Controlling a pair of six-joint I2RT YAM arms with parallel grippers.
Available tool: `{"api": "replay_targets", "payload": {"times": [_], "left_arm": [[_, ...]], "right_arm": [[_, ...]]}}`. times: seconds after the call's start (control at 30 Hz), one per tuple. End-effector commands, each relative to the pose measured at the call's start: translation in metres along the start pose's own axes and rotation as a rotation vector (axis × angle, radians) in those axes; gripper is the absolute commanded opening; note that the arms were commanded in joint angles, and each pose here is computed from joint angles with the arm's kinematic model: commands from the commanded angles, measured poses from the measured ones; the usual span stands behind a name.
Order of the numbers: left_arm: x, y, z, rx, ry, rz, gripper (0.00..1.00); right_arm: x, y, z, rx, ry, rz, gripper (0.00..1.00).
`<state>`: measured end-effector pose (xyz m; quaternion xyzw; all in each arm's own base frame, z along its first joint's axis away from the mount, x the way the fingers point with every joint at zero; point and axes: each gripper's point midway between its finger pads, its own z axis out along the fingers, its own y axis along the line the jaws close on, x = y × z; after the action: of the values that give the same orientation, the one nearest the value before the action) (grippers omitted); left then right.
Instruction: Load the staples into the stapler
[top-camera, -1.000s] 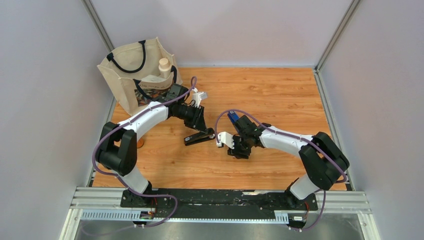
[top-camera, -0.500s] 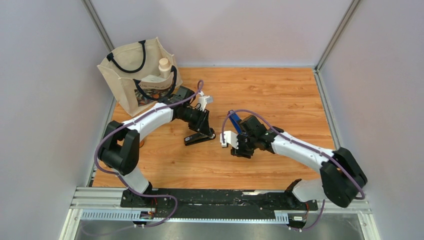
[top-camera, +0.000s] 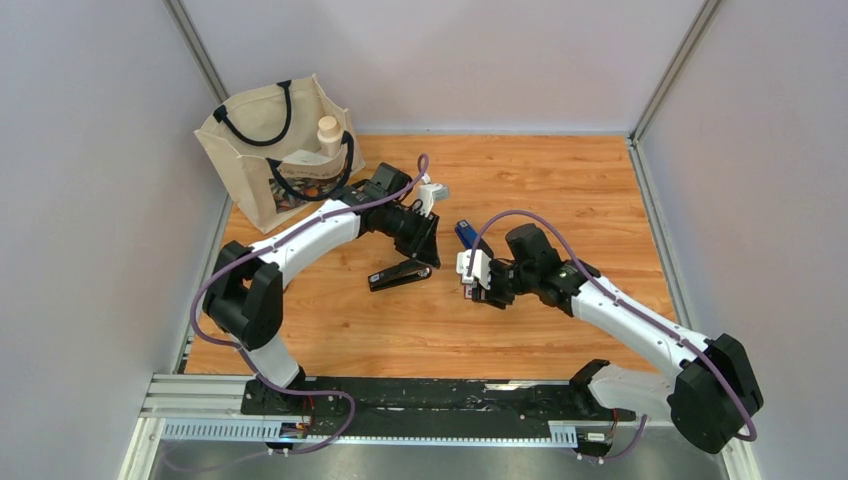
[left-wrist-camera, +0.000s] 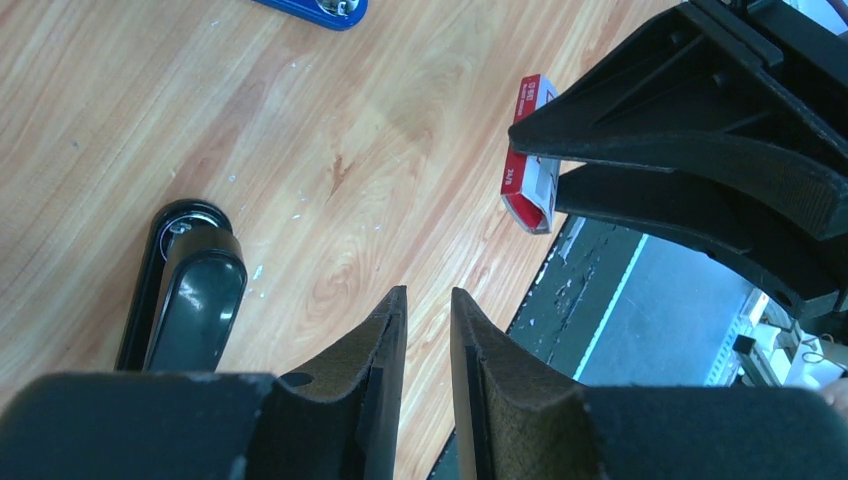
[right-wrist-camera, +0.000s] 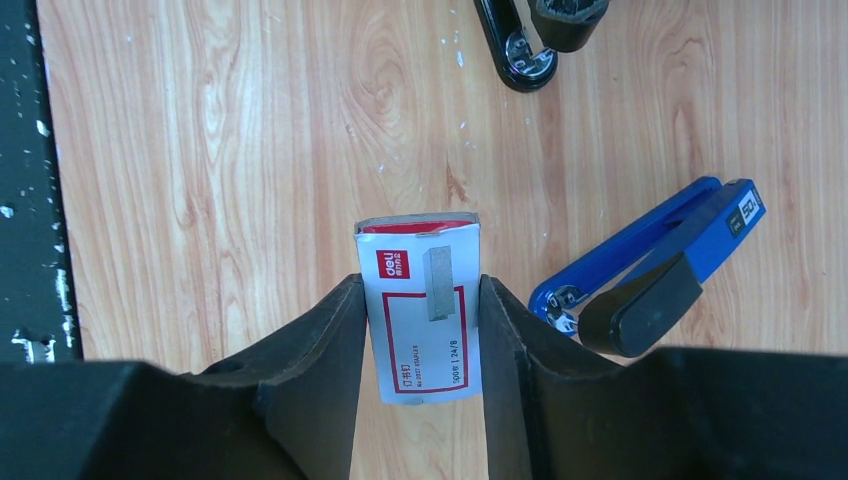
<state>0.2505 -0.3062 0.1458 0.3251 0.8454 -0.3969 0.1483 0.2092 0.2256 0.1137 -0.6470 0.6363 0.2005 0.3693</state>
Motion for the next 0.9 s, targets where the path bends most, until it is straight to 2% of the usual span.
{"api": "replay_targets", "payload": {"times": [0.0, 0.6, 0.73, 0.87], "left_arm": [[-0.010, -0.010, 0.002, 0.007, -0.006, 0.029, 0.31], [-0.012, -0.028, 0.023, 0.056, 0.018, 0.020, 0.33], [-0.017, -0.033, 0.026, 0.084, 0.002, -0.007, 0.43], [-0.022, -0.033, 0.028, 0.086, -0.011, -0.024, 0.46]], "right_arm": [[-0.022, -0.002, -0.005, -0.004, -0.084, 0.006, 0.39], [-0.033, -0.005, -0.016, -0.052, -0.154, 0.113, 0.38], [-0.034, -0.008, -0.014, -0.047, -0.158, 0.141, 0.38], [-0.034, -0.007, -0.011, -0.059, -0.162, 0.158, 0.38]]}}
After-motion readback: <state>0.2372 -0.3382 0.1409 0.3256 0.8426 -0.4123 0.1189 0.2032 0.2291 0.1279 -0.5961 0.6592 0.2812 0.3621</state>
